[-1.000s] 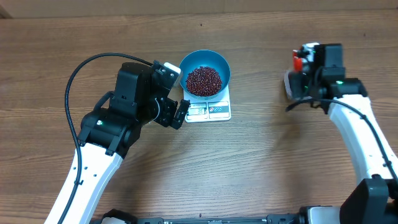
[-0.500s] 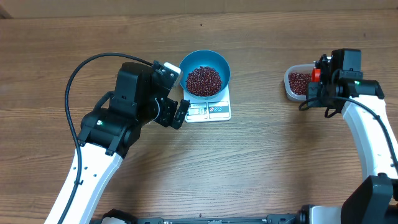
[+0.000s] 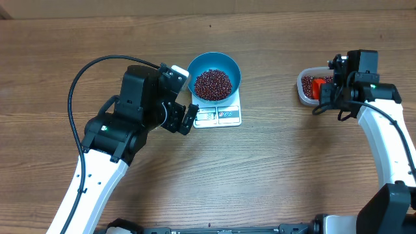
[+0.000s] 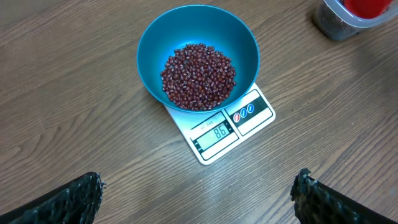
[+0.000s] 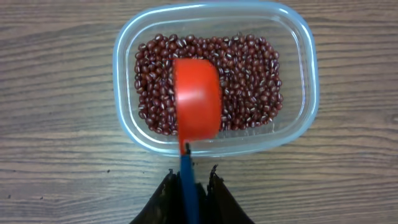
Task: Scoop item into bowl and weigh 150g on scale
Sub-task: 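Move the empty scoop with the right gripper back to the bean tub, then dig the red scoop into the beans in the tub with the right gripper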
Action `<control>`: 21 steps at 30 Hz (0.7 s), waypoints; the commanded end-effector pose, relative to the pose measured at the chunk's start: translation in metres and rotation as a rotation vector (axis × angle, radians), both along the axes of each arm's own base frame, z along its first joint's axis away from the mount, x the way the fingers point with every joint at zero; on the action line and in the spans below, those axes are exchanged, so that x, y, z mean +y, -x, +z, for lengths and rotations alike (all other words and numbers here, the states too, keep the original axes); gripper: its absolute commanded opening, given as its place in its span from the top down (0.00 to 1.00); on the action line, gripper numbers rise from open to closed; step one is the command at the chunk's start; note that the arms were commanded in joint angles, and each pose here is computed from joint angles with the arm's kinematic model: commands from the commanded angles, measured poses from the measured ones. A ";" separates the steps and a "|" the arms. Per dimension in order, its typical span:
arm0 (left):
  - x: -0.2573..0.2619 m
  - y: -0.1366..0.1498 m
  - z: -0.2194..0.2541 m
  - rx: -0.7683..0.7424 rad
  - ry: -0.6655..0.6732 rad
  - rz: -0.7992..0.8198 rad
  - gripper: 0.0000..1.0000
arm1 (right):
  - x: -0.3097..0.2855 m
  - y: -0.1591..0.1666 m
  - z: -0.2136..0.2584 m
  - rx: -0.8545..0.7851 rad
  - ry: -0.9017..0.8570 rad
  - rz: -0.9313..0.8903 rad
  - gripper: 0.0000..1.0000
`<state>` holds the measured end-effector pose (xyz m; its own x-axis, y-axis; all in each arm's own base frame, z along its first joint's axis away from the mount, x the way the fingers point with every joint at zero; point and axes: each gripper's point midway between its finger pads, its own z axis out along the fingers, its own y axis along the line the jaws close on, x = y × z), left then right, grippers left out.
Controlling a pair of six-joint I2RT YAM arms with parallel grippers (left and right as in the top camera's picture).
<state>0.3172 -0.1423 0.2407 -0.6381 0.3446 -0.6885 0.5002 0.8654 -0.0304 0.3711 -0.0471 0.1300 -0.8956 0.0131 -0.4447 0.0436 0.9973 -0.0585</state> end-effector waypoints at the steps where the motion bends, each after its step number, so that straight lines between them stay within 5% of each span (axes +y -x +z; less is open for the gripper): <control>1: -0.002 0.003 0.006 -0.010 0.020 -0.008 0.00 | 0.000 -0.008 0.017 -0.060 0.000 0.002 0.85; 21: -0.002 0.003 0.006 -0.010 0.020 -0.008 0.00 | -0.002 -0.026 0.009 -0.090 -0.001 -0.005 0.87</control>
<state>0.3171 -0.1423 0.2407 -0.6383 0.3447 -0.6883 0.5002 0.8654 -0.0305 0.3896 -0.0482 0.1305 -0.8680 0.0144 -0.4964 0.0479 0.9973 -0.0548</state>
